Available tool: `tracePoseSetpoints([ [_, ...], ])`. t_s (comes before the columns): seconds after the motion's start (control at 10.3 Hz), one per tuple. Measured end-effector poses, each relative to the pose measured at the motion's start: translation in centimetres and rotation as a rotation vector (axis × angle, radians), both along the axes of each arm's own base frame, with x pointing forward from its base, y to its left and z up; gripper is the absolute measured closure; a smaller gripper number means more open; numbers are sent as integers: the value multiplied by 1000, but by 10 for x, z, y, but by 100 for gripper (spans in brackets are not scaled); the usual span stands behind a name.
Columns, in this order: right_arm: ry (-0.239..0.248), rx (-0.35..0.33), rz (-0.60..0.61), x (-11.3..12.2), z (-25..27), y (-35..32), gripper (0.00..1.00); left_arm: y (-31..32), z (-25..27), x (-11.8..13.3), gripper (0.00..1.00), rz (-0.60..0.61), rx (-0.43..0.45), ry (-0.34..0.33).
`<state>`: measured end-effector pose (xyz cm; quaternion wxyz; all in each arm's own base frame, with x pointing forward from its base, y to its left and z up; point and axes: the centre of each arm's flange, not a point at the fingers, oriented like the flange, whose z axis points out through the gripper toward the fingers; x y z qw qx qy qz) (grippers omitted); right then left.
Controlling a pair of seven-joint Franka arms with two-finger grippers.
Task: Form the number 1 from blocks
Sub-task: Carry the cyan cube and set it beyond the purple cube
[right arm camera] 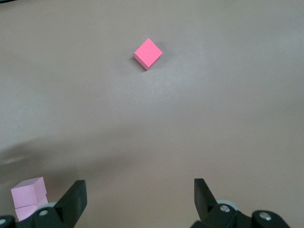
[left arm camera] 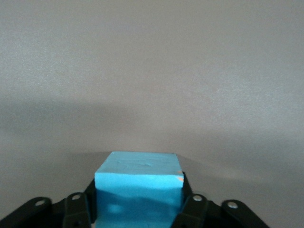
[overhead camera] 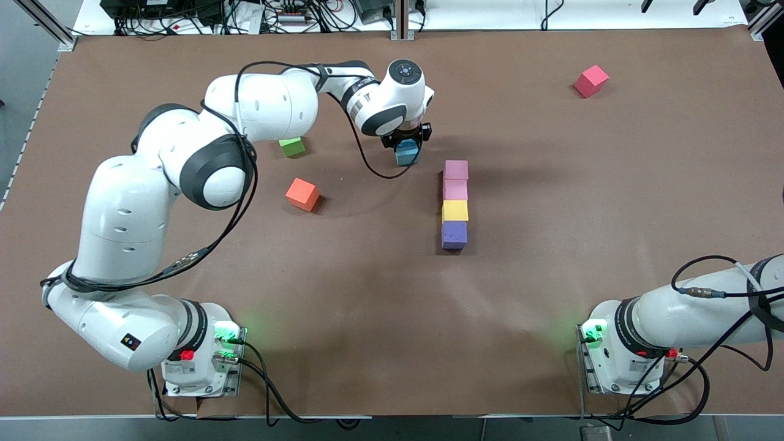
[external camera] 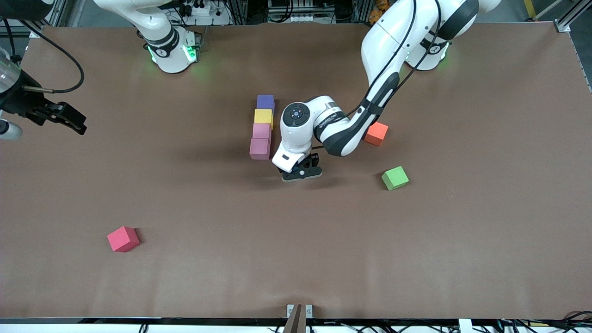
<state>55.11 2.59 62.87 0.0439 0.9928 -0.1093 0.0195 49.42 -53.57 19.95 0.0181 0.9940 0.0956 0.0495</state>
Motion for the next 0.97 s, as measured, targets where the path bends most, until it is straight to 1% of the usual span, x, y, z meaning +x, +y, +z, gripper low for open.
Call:
tracePoseSetpoints([
  [0.29,0,0,1,0,0,0,0,-4,3,-2,39,15,-5,-1],
  [0.39,1,0,-5,0,0,-3,0,-6,7,-5,39,13,7,5],
  [0.48,5,12,-8,0,-1,-7,0,-9,15,-10,39,8,36,24],
  [0.68,23,61,40,2,-5,-23,0,-21,43,-35,39,-4,86,68],
  [0.87,35,80,71,5,-11,-43,0,-40,73,-66,40,9,90,89],
  [0.97,38,83,83,6,-13,-47,0,-51,87,-88,40,12,83,101],
])
